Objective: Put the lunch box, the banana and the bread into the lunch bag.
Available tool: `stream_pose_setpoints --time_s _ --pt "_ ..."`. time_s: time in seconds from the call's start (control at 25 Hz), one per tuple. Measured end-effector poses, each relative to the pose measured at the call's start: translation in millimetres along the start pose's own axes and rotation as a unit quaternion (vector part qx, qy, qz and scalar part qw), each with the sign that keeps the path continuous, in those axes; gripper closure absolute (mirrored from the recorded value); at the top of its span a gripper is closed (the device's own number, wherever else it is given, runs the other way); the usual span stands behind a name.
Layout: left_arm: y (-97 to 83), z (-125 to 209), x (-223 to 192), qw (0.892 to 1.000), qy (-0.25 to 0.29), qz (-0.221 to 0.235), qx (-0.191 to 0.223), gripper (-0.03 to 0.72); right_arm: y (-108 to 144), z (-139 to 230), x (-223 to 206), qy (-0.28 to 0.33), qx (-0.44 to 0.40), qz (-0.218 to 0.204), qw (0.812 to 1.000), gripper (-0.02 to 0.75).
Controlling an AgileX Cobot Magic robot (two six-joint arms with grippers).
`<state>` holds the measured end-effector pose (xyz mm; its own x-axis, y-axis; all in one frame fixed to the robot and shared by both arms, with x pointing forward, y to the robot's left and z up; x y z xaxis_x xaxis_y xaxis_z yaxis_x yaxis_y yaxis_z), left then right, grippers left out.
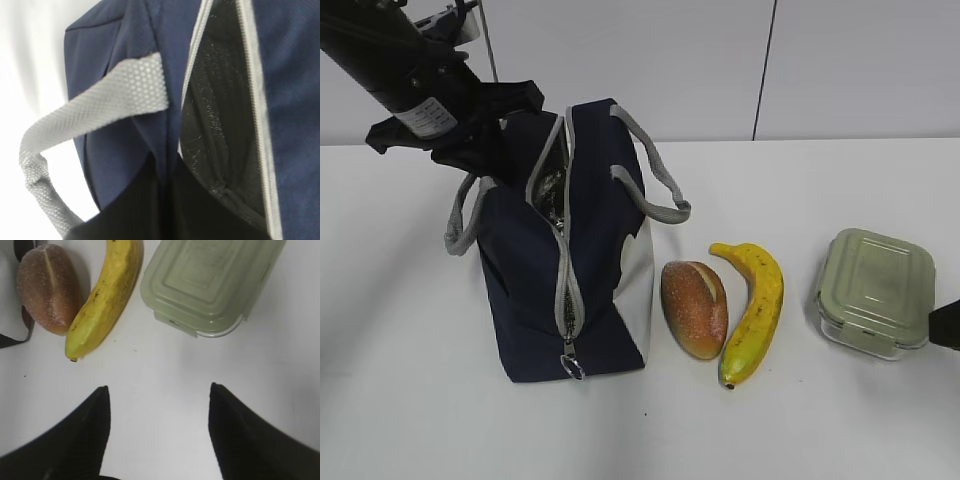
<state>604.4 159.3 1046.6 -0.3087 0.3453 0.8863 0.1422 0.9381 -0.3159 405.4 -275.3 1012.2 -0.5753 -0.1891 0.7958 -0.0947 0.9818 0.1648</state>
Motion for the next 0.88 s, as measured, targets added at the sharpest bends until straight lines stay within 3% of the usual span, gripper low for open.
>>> stream_pose_setpoints --time_s 0.2,0.52,0.88 --pt "0.3 0 0 1.0 0.001 -0.001 -0.001 0.691 -14 -13 -23 0.021 -0.027 0.003 0.999 0.281" --pt "0.9 0 0 1.0 0.001 -0.004 -0.003 0.691 -40 -31 -50 0.021 -0.104 -0.04 0.994 0.281" --pt "0.9 0 0 1.0 0.001 -0.004 -0.003 0.691 -87 -54 -74 0.042 -0.19 -0.075 0.978 0.281"
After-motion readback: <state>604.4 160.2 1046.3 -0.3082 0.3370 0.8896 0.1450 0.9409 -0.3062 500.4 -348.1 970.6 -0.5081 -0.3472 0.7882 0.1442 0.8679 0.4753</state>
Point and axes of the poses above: a point on each arm's last joint axis where the gripper is mounted, x pointing back along that axis away from the gripper, y along the wrist's bending axis when the last joint is at zero, z = x × y, the point moved 1 cm from there along -x, pointing out along that axis toward the gripper, and after that the axes turned 2 degrees about x, right-handed, at the moved point
